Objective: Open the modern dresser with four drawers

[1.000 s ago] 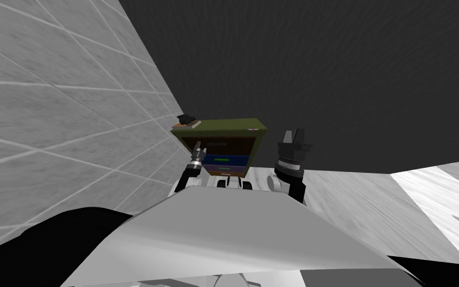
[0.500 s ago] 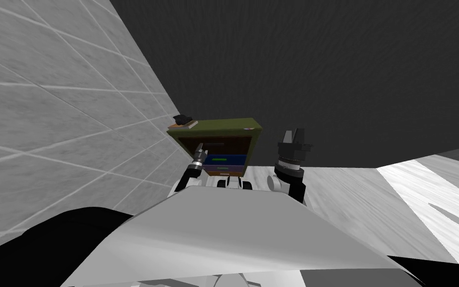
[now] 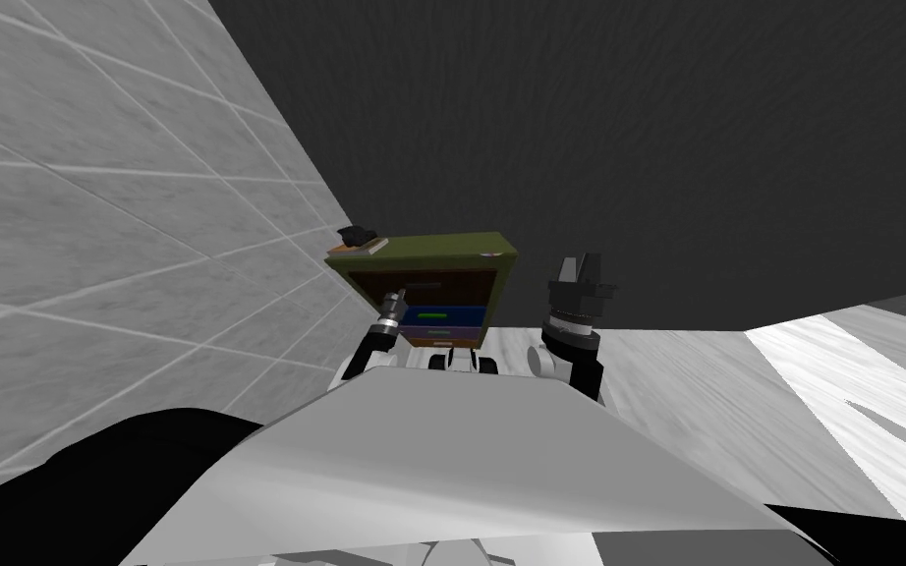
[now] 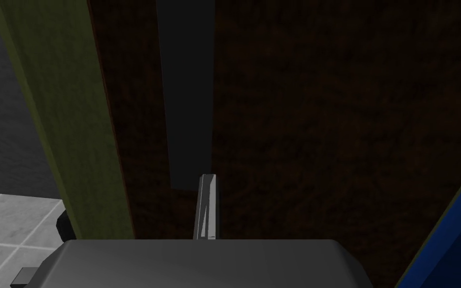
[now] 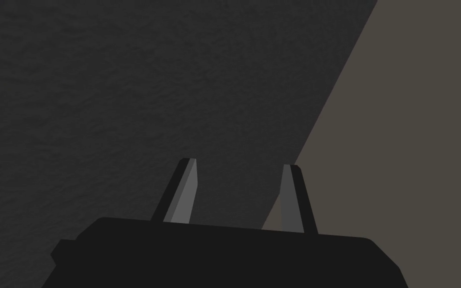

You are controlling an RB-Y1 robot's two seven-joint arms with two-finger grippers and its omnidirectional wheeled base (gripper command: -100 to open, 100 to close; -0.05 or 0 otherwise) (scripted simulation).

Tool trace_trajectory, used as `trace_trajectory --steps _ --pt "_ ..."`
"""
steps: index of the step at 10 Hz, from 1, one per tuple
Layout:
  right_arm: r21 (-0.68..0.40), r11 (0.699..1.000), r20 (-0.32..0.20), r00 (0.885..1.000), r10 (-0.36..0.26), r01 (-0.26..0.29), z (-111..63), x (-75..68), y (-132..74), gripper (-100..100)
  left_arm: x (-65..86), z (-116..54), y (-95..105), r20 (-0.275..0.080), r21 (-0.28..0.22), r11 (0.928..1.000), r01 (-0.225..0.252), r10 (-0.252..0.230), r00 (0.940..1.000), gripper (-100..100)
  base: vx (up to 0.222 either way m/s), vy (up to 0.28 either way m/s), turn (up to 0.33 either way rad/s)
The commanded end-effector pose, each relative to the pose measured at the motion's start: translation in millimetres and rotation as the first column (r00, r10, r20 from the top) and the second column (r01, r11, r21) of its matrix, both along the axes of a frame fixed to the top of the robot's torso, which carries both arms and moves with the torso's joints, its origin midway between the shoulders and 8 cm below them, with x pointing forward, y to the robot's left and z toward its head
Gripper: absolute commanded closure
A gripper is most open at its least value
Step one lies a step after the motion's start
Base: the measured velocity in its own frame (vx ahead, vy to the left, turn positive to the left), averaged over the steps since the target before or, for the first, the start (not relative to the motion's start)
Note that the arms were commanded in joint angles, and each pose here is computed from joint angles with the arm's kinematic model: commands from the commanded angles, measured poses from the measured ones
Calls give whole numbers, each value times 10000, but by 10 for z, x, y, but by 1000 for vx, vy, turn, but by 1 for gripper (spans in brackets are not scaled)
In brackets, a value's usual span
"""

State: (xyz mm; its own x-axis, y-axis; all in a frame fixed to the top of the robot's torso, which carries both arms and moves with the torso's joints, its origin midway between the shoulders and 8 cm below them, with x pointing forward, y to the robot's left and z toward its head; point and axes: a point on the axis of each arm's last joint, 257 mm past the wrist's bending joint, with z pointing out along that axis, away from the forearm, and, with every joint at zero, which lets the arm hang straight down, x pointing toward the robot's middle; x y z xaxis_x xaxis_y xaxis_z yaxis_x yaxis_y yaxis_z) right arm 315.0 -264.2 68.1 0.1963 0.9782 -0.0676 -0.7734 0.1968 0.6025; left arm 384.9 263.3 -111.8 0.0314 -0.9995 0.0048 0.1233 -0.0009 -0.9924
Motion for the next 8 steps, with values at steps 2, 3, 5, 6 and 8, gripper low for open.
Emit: trace_trajectory --steps 2,3,5,6,8 --pt "1 10000 0 10000 1 -1 0 1 0 0 -51 36 -23 17 1 10000 70 -70 10000 100 -183 3 16" --pt "1 10000 0 10000 1 -1 0 1 0 0 -67 50 -31 31 1 10000 93 -93 10000 100 -180 -13 25" --pt "0 10000 -1 10000 0 0 0 0 0 0 -81 44 -15 -111 10 10000 56 -56 9999 -100 -6 -6 -17" --pt "-1 10000 -3 10000 -1 1 -1 0 0 0 -86 45 -14 -140 12 10000 51 -50 9999 -100 128 -12 -30" --pt "-1 10000 -3 10000 -2 2 -1 -1 -1 0 -108 47 -7 -272 20 10000 27 -26 9996 -100 158 4 -23"
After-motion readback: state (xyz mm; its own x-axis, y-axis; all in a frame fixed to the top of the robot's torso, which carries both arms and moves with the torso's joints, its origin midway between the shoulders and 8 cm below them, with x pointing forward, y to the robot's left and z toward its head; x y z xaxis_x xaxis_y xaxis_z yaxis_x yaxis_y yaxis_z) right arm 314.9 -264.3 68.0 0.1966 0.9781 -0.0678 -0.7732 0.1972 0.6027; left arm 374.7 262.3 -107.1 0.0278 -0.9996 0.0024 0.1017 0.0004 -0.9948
